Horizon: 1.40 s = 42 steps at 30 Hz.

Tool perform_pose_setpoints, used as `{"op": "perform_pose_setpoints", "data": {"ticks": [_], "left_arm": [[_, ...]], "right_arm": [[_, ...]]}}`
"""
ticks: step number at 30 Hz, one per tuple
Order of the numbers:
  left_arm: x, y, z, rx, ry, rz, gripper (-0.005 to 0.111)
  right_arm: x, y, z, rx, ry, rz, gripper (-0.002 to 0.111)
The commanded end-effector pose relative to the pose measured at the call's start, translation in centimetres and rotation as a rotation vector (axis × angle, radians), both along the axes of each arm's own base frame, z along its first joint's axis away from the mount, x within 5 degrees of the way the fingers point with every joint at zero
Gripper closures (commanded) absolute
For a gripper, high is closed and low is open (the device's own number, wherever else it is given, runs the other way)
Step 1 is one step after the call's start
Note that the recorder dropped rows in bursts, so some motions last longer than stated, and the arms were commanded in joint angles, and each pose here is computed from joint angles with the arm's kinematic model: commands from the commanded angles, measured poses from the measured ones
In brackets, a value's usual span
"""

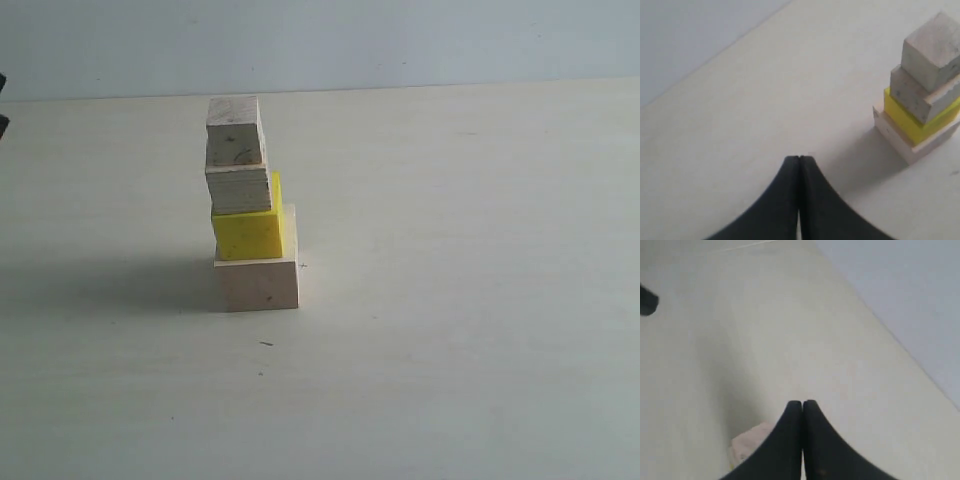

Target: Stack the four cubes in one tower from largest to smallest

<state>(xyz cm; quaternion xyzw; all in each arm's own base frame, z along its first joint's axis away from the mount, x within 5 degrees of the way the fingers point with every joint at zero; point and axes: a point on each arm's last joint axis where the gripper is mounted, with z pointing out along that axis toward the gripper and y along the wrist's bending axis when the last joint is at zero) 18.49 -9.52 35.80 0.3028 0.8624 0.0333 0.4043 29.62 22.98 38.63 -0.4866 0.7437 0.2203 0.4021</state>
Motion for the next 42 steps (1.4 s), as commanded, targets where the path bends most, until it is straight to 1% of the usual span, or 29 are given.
{"op": "perform_pose_setpoints", "data": {"ticks": [1,2,3,4,5,6,7,8,9,10,11,12,13,14,16,19,23,29,33,36,42], "left_arm": [[0.9,0.2,1.2,-0.132,-0.138,0.085,0.107],[1.4,1.1,1.7,-0.152,-0.192,0.149,0.107],[1.6,1.9,2.2,-0.166,-0.25,0.194,0.107],[1.8,3.2,2.9,-0.189,-0.335,0.251,0.107],[1.9,4.3,3.6,-0.213,-0.4,0.29,0.107],[1.7,5.5,4.7,-0.246,-0.49,0.307,0.107],[1.5,6.1,5.3,-0.268,-0.538,0.308,0.107],[1.1,6.7,6.4,-0.318,-0.626,0.298,0.107],[0.8,7.0,7.0,-0.342,-0.666,0.293,0.107],[0.3,7.5,7.8,-0.37,-0.729,0.286,0.107],[0.0,7.7,8.1,-0.374,-0.756,0.28,0.107],[-0.7,8.0,8.7,-0.377,-0.798,0.275,0.107],[-1.2,8.1,9.0,-0.363,-0.82,0.273,0.107],[-2.1,8.3,9.5,-0.332,-0.861,0.259,0.107],[-3.2,8.4,10.1,-0.291,-0.907,0.243,0.107],[-5.3,8.7,11.0,-0.265,-0.978,0.233,0.107],[-8.2,9.2,11.9,-0.265,-1.057,0.235,0.107],[-12.5,9.6,13.0,-0.291,-1.181,0.22,0.107],[-15.1,9.8,13.4,-0.282,-1.267,0.208,0.107],[-16.8,10.1,13.5,-0.261,-1.314,0.235,0.107],[-18.9,10.6,12.9,-0.254,-1.347,0.332,0.107]], "right_arm": [[1.8,-3.6,2.1,0.162,-0.019,-0.205,0.108],[2.3,-5.5,2.5,0.217,-0.044,-0.286,0.108],[2.2,-6.8,2.9,0.238,-0.086,-0.334,0.108],[1.9,-8.9,3.6,0.272,-0.154,-0.42,0.108],[1.7,-10.2,3.9,0.282,-0.204,-0.475,0.108],[0.8,-12.2,5.1,0.299,-0.304,-0.542,0.108],[0.0,-13.0,5.9,0.313,-0.347,-0.565,0.108],[-1.7,-14.5,7.7,0.352,-0.442,-0.617,0.108],[-2.5,-15.0,8.4,0.369,-0.482,-0.636,0.108],[-4.5,-16.1,10.2,0.412,-0.582,-0.674,0.108],[-5.6,-16.6,11.0,0.429,-0.636,-0.687,0.108],[-7.9,-17.4,12.1,0.452,-0.729,-0.71,0.108],[-9.1,-17.8,12.5,0.461,-0.769,-0.72,0.108],[-11.4,-18.4,12.9,0.467,-0.83,-0.722,0.108],[-13.6,-19.2,13.3,0.494,-0.891,-0.742,0.108],[-16.3,-20.2,13.3,0.528,-0.973,-0.779,0.108],[-19.9,-21.0,13.2,0.507,-1.08,-0.777,0.108],[-24.7,-22.2,14.1,0.587,-1.194,-0.781,0.108],[-27.6,-22.9,14.4,0.56,-1.297,-0.775,0.108],[-29.9,-23.4,14.4,0.552,-1.372,-0.774,0.108],[-33.3,-23.9,14.0,0.524,-1.461,-0.748,0.108]]}}
